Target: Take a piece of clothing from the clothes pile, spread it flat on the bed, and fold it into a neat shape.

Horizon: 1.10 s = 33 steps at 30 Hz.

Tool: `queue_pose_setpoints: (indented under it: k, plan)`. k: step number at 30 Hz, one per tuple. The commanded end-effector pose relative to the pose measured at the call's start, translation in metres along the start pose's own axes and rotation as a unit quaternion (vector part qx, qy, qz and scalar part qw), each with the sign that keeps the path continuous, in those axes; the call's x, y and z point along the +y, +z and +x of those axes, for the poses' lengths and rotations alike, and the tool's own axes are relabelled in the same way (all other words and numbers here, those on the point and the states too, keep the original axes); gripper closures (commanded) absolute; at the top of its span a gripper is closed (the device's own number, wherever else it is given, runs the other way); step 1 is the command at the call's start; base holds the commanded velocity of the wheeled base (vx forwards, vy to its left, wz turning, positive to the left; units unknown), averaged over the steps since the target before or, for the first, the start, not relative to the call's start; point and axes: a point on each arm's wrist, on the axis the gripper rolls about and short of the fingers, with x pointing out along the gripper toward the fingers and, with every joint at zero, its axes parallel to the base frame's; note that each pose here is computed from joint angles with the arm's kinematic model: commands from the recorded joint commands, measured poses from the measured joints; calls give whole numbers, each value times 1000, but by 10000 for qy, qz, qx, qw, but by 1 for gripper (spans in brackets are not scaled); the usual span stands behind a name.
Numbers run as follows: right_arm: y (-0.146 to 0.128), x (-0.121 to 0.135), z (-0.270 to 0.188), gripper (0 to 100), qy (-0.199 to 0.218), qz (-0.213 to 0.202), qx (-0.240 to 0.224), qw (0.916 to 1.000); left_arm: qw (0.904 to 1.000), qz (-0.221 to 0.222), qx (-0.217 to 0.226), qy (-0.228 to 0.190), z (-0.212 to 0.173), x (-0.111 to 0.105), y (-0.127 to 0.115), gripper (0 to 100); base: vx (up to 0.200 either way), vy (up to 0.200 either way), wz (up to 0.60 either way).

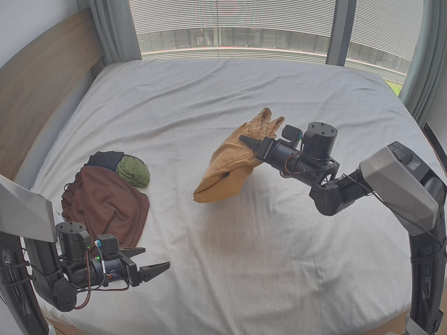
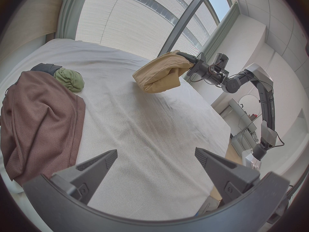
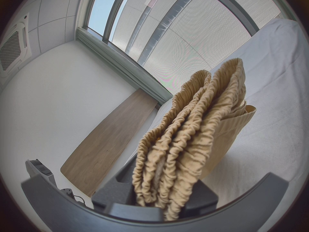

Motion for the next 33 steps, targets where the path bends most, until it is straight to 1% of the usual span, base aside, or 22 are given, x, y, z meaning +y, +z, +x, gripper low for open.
queue_pose_setpoints:
  k: [1,3,6,7,8,9,13,14,15,16,17,18,23,26,29,33]
  plan:
    - [6,1,15,100,63,-33,-17,10000,10000,-22,-15,28,-1,2,0,0,0,0,0]
    - [4,-3,25,100,54,-25,21,10000,10000,-28,-20,41,-2,2,0,0,0,0,0]
    - [-9,-20,33,100,-52,-82,102,9999,10000,-43,-12,55,-3,3,0,0,0,0,0]
    - [-9,-20,33,100,-52,-82,102,9999,10000,-43,-12,55,-3,3,0,0,0,0,0]
    - [-25,-38,35,100,-193,-248,246,9992,10000,-51,1,48,-3,2,-1,0,0,0,0]
    - [-31,-46,35,100,-258,-297,306,9988,10000,-51,1,48,-3,2,-1,0,0,0,0]
    - [-56,-82,30,100,-549,-318,514,9967,9999,-68,-2,75,-4,4,-1,0,0,0,0]
    - [-57,-84,30,100,-563,-320,522,9965,9999,-68,-2,75,-4,4,-1,0,0,0,0]
    - [-60,-97,26,100,-681,-350,546,9956,9999,-87,13,82,-6,4,-2,0,0,0,0]
    - [-60,-104,23,100,-739,-374,544,9951,9999,-97,15,72,-7,4,-2,0,0,0,0]
    - [-60,-104,23,100,-739,-374,544,9951,9999,-97,15,72,-7,4,-2,0,0,0,0]
    - [-60,-117,16,100,-877,-370,538,9940,9999,-100,7,31,-7,4,-2,0,0,0,0]
    - [-57,-132,1,100,-1098,-331,504,9921,9999,-117,33,25,-6,4,-3,0,0,0,0]
    - [-64,-132,-6,100,-1151,-296,544,9914,9999,-116,24,31,-7,5,-3,0,0,0,0]
    - [-78,-135,-14,100,-1184,-268,614,9907,9999,-108,21,17,-7,4,-2,0,0,0,0]
    - [-84,-137,-16,100,-1172,-293,566,9911,9999,-112,27,17,-7,4,-3,0,0,0,0]
